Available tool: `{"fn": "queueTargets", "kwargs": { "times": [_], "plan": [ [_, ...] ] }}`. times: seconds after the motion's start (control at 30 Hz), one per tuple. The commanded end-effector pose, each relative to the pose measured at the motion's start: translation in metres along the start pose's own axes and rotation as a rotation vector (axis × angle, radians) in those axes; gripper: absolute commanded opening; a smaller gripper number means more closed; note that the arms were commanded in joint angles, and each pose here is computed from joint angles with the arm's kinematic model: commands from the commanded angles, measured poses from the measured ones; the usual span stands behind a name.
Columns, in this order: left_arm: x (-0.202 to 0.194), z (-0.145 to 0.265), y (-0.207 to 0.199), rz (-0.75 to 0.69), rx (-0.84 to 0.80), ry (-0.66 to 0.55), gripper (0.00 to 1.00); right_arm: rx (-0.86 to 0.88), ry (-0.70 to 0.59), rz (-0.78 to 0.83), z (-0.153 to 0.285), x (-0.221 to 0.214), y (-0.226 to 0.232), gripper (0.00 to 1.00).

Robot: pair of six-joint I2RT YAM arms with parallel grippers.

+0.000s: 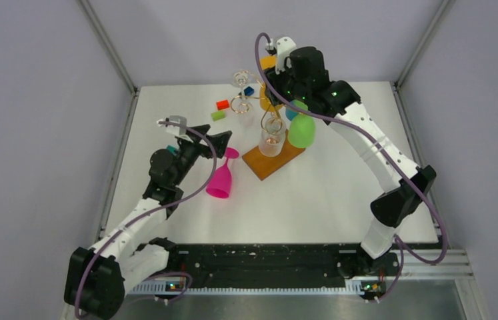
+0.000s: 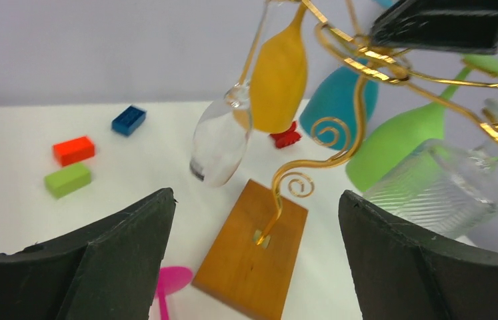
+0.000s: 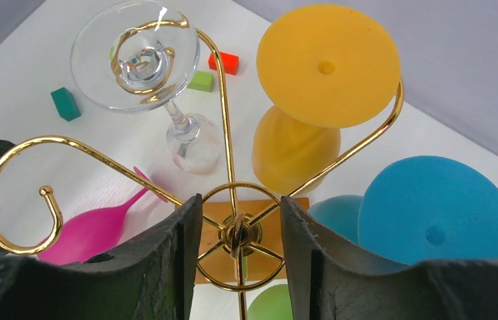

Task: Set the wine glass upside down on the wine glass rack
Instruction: Pick up the wine glass at the center of the board.

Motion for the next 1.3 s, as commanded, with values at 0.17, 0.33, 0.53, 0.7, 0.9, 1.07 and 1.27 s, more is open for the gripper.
{"fn": "queueTargets", "kwargs": {
  "times": [0.17,0.33,0.53,0.7,0.9,1.07,1.27],
  "plan": [
    [-0.030,0.004,0.044,-0.009,0.277,0.210,0.89,-0.067,-0.273,-0.002,0.058,0.065,-0.016,0.51],
    [-0.052,0.003,0.058,-0.020,0.340,0.340,0.88,-0.089,-0.387,-0.016,0.089,0.082,-0.020,0.53],
    [-0.083,-0.001,0.068,-0.052,0.398,0.517,0.85,-0.119,-0.462,-0.024,0.115,0.088,-0.025,0.55],
    [-0.122,-0.001,0.080,-0.064,0.470,0.688,0.79,-0.149,-0.458,-0.019,0.124,0.083,-0.029,0.55],
    [-0.153,0.003,0.099,-0.074,0.605,0.831,0.74,-0.166,-0.447,-0.011,0.127,0.076,-0.032,0.55],
    [-0.171,0.006,0.108,-0.074,0.645,0.866,0.69,-0.173,-0.441,-0.004,0.126,0.073,-0.032,0.55],
    [-0.188,0.010,0.123,-0.152,0.705,0.916,0.63,-0.173,-0.437,-0.002,0.125,0.071,-0.032,0.55]
  ]
}}
Point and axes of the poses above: each gripper's point midway between its finger pads, its own z axis back along the fingers, its own y axis along the line the jaws close on, x = y × z, the point moved 2 cm from there along z, back along the fingers, and after that the axes turned 8 degrees about z, right-handed, at the moved point
